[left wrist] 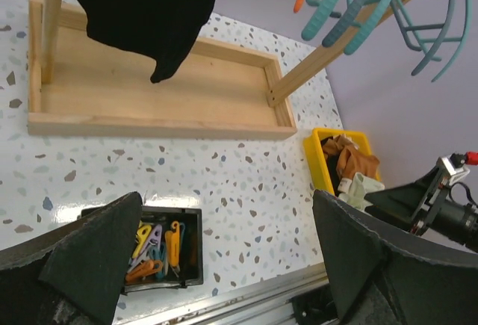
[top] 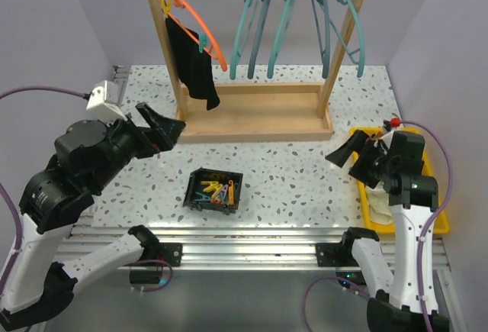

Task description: Remove the underwear clipped to the hanger

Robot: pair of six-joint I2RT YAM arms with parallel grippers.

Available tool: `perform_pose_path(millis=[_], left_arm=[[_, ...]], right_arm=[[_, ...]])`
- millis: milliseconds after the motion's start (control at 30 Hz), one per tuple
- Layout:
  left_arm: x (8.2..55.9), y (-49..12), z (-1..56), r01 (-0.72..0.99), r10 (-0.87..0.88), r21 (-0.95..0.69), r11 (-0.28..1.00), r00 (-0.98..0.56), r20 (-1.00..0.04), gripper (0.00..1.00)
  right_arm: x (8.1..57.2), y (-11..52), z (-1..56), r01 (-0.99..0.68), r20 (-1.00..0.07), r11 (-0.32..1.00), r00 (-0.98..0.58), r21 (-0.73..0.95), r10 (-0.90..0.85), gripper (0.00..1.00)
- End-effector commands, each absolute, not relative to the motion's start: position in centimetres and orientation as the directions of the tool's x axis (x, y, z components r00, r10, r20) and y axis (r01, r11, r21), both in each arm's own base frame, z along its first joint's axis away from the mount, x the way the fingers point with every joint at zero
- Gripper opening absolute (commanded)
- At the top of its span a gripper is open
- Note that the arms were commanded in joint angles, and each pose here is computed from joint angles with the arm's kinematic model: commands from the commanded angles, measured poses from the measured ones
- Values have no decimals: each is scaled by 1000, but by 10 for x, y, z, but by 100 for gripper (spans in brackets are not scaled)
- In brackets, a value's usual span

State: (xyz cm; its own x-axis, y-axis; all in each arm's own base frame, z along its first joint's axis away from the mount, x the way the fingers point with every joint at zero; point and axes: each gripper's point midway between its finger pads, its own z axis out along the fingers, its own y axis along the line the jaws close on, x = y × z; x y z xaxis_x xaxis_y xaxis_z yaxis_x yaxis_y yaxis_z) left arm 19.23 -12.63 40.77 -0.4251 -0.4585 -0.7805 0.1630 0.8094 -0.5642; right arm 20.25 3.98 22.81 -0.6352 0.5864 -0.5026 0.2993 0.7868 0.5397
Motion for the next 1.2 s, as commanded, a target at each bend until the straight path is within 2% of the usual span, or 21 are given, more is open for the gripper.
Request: perform_pose_path(millis=[0,133,233,367,633,933,1167], left_arm=[[202,-119,422,124,-491,-565,815,-370,-789,100],[223,-138,444,158,-473,-554,818,-365,-802,100],[252,-158,455,144,-445,-525,839,-374,-814,100],[292,-180,468,108,-421,-489,866,-370,-828,100],[348,-217,488,114,-479,-528,841,-297,-826,100],[375,-205,482,-4,-509,-519,855,-201,-837,100],[397,-209,461,-47,-449,-451,891,-237,-862,100]], right_arm=[[177,101,250,-10,-478,729,-762,684,438,98],[145,124,258,-135,-468,701,-829,700,307,98],[121,132,249,-163,-423,707,-882,688,209,98],[109,127,236,-153,-398,744,-903,650,162,98],[104,121,215,-146,-375,793,-920,592,111,98],[107,120,209,-152,-365,806,-927,572,83,98],[111,120,209,-157,-369,812,-926,562,76,98]])
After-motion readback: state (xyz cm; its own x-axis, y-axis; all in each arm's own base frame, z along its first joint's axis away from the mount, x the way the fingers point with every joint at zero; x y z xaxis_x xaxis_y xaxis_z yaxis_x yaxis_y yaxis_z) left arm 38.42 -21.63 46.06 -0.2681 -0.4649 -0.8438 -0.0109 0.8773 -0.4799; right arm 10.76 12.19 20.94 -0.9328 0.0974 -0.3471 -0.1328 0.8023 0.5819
